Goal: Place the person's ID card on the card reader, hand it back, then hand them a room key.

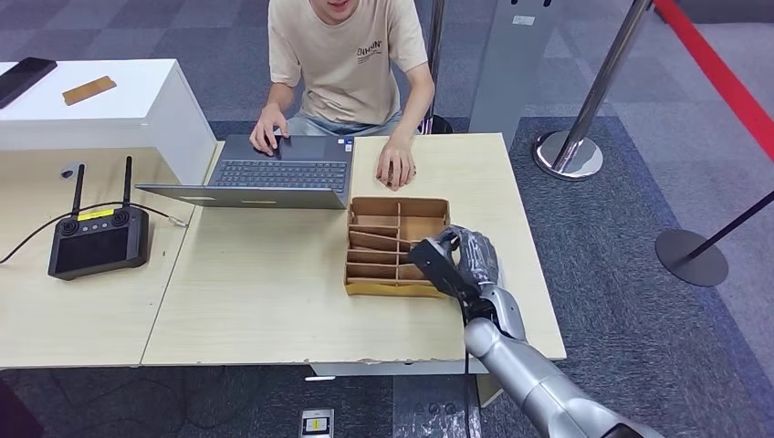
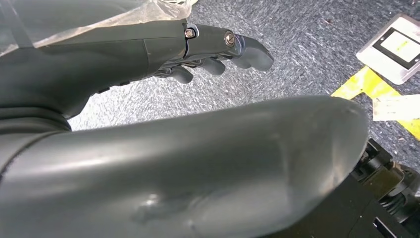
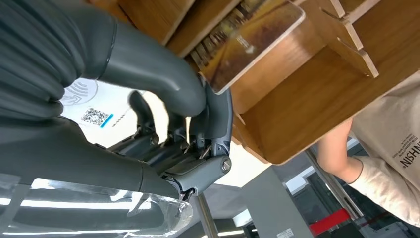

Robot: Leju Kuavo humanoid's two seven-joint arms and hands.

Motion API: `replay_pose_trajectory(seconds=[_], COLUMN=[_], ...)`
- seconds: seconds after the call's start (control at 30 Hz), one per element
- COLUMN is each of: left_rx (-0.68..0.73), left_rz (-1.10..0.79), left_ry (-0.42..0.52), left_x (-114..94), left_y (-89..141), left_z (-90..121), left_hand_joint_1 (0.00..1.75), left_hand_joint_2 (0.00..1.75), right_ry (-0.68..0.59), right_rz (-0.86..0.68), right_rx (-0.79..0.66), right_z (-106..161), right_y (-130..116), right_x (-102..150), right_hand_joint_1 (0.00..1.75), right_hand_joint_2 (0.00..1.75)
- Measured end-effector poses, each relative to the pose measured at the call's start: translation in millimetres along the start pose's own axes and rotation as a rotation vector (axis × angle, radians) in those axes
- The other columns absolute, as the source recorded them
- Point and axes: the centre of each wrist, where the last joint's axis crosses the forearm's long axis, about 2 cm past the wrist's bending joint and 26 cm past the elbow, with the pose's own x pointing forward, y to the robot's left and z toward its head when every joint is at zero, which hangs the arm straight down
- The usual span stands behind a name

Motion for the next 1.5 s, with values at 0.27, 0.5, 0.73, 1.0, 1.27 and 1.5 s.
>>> replay_pose_trajectory(seconds=[0.27, 0.5, 0.73, 1.0, 1.27, 1.5], left_rx=[0.008, 0.009, 0.006, 0.006, 0.005, 0.011], left_rz=[-0.004, -0.003, -0.004, -0.006, -0.007, -0.004], left_ry=[-0.006, -0.005, 0.0, 0.0, 0.001, -0.003], left_x=[1, 1, 1, 1, 1, 0], left_y=[-1, -1, -1, -1, -1, -1], left_z=[0, 0, 0, 0, 0, 0], left_hand_joint_1=[0.0, 0.0, 0.0, 0.0, 0.0, 0.0], left_hand_joint_2=[0.0, 0.0, 0.0, 0.0, 0.0, 0.0], right_ry=[0.018, 0.027, 0.023, -0.012, -0.031, -0.098], right_rz=[-0.007, -0.015, -0.006, 0.047, 0.042, -0.003], right_rx=[0.002, 0.002, 0.001, -0.03, -0.103, -0.193], right_z=[-3, -4, -5, -8, -14, -19], right_y=[0, 0, 0, -6, -23, -47], right_x=[0, -2, -2, -2, 3, 22], right_hand_joint_1=[1.75, 1.75, 0.0, 0.0, 0.0, 0.0], right_hand_joint_2=[1.75, 1.75, 1.75, 1.75, 1.75, 1.75])
